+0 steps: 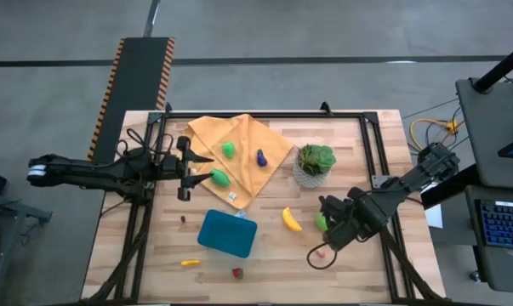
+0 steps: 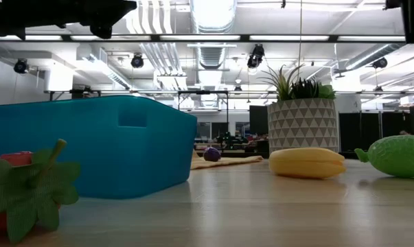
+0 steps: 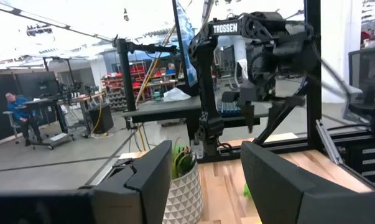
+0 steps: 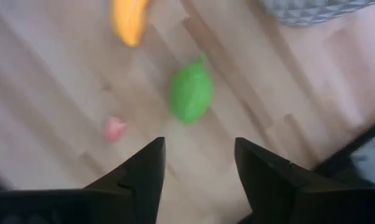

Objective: Pick and placing Produce into tupperware
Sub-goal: Put the cabbage into the blue bin

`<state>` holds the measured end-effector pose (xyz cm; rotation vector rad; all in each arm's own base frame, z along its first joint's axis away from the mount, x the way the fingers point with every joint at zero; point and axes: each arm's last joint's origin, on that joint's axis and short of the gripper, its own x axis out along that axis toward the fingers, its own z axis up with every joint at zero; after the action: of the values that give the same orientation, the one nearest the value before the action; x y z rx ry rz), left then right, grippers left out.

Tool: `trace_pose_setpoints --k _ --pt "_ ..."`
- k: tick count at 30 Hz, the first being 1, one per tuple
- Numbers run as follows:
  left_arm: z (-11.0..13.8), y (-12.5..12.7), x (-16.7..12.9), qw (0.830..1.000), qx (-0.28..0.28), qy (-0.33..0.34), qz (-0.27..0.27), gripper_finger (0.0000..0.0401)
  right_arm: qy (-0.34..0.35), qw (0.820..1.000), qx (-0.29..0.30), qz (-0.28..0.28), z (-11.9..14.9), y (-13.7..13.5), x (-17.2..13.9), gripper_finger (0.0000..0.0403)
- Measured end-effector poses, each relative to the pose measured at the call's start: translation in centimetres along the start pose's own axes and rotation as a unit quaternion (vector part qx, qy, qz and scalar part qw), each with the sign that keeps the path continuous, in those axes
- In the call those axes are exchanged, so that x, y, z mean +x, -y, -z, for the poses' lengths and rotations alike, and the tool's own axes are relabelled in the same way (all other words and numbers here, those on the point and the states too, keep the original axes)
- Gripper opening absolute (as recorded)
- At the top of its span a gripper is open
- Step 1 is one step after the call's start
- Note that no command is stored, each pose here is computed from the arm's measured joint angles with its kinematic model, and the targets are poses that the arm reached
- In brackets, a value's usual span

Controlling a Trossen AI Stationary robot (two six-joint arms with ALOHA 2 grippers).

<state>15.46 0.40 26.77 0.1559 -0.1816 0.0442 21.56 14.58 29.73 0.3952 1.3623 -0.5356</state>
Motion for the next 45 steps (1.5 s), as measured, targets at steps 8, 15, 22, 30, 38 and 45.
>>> trace_pose_setpoints --k 8,15,22,30,38,45 --pt "-0.2 0.0 -0.1 1.000 0.009 0.005 -0.001 0.0178 -0.008 1.000 0.015 -0.005 -0.2 0.3 0.2 0.0306" --pt "0.0 0.0 0.1 1.000 0.009 -0.001 0.000 0.0178 -0.019 0.999 0.023 0.033 -1.0 1.1 2.4 0.0349" --pt "0.3 0.0 0.3 1.000 0.008 -0.010 0.002 0.0178 -0.023 0.998 0.046 0.021 -2.2 1.5 5.0 0.0352" --pt "0.5 0.1 0.5 1.000 0.008 -0.018 0.003 0.0178 -0.043 0.998 0.040 -0.009 -1.8 1.5 8.1 0.0352" --pt "0.7 0.1 0.6 1.000 0.008 -0.021 0.003 0.0178 -0.054 0.996 0.053 -0.046 -1.2 1.5 10.8 0.0352" --pt "0.6 0.1 0.6 1.000 0.007 -0.020 0.003 0.0178 -0.048 0.995 0.057 -0.066 -0.9 1.6 12.1 0.0352"
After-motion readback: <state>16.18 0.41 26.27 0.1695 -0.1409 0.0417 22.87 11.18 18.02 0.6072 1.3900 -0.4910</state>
